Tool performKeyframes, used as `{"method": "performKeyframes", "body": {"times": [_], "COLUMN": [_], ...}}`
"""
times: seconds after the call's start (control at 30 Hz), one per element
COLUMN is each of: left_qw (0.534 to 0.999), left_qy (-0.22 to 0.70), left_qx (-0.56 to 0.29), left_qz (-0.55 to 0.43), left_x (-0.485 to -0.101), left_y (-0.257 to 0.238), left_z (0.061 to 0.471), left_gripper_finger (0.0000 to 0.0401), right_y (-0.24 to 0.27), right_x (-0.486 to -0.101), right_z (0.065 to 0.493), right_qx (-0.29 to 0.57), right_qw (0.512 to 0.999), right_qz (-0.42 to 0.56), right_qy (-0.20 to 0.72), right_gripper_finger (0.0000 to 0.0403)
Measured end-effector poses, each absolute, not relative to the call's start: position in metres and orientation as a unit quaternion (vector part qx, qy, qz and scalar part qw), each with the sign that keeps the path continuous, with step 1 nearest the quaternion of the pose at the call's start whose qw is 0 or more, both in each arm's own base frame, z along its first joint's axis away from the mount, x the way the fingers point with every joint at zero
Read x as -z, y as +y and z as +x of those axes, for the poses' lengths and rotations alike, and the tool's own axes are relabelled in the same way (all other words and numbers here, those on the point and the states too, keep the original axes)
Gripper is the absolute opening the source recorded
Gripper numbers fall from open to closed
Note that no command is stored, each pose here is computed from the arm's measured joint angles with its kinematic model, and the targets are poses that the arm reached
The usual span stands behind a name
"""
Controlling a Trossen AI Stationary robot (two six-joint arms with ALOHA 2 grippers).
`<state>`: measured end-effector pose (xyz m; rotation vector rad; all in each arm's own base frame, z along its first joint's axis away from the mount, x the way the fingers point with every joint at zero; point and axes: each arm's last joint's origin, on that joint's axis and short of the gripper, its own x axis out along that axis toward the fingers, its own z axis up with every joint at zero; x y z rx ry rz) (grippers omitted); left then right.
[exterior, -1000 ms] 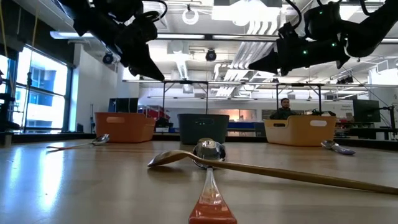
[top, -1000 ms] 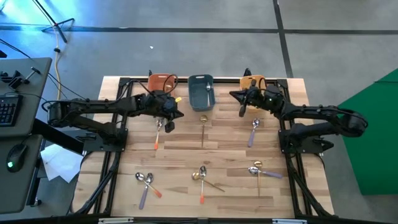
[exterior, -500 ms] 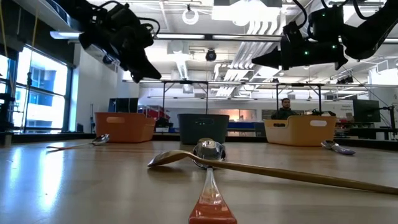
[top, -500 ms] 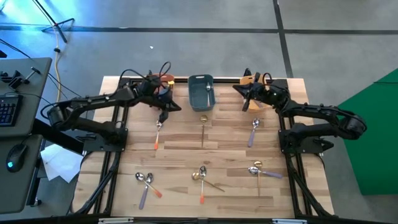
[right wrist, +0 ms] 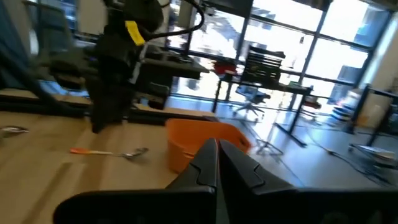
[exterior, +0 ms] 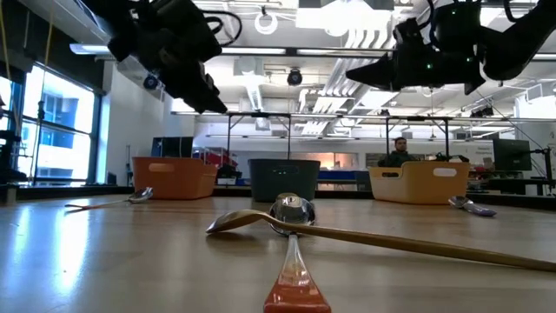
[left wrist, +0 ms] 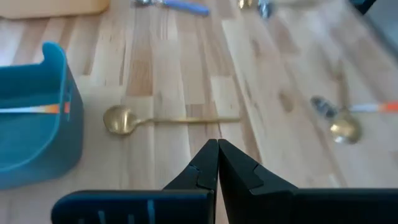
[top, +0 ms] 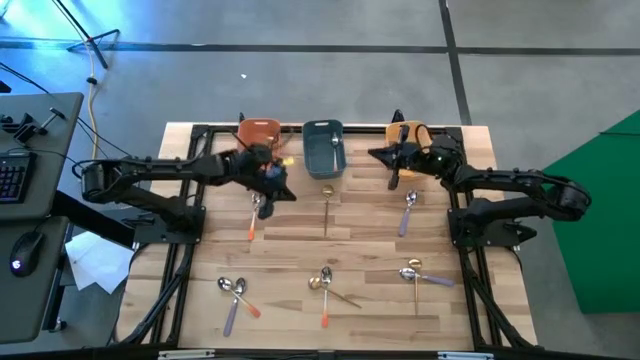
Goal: Sort silverware by color (type)
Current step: Put the orange spoon into the blue bin
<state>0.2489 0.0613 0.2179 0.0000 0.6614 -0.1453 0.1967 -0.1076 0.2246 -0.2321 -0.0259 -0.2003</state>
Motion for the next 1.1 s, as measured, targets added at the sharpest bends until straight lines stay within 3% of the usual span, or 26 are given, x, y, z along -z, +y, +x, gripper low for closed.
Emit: {"method": "performKeyframes", "body": {"times": [0.23, 0.57, 0.83, 1.1], "left_qw": [0.916, 0.885, 0.894, 0.864], "left_qy": [0.389, 0.446, 0.439, 0.485], "left_qx": [0.097, 0.130, 0.087, 0.132], "left_qz": [0.002, -0.026, -0.001, 0.016], "left_x": [-0.209, -0.203, -0.223, -0.238], "left_y": [0.020, -0.040, -0.082, -0.124], "left_z": [0.248, 0.239, 0.235, 0.218], "left_gripper_finger": [0.0003, 0.0003, 0.0003, 0.0026], "right_y": [-0.083, -0.055, -0.035, -0.016], "right_x": [-0.225, -0.223, -0.223, -0.223], "right_z": [0.209, 0.219, 0.223, 0.225], "right_qx": [0.045, 0.055, 0.057, 0.051], "right_qw": [0.995, 0.996, 0.996, 0.996], "right_qz": [-0.087, -0.072, -0.069, -0.072], "right_qy": [-0.021, -0.014, -0.011, -0.013], "right_gripper_finger": [0.0000, 0.0000, 0.0000, 0.0000]}}
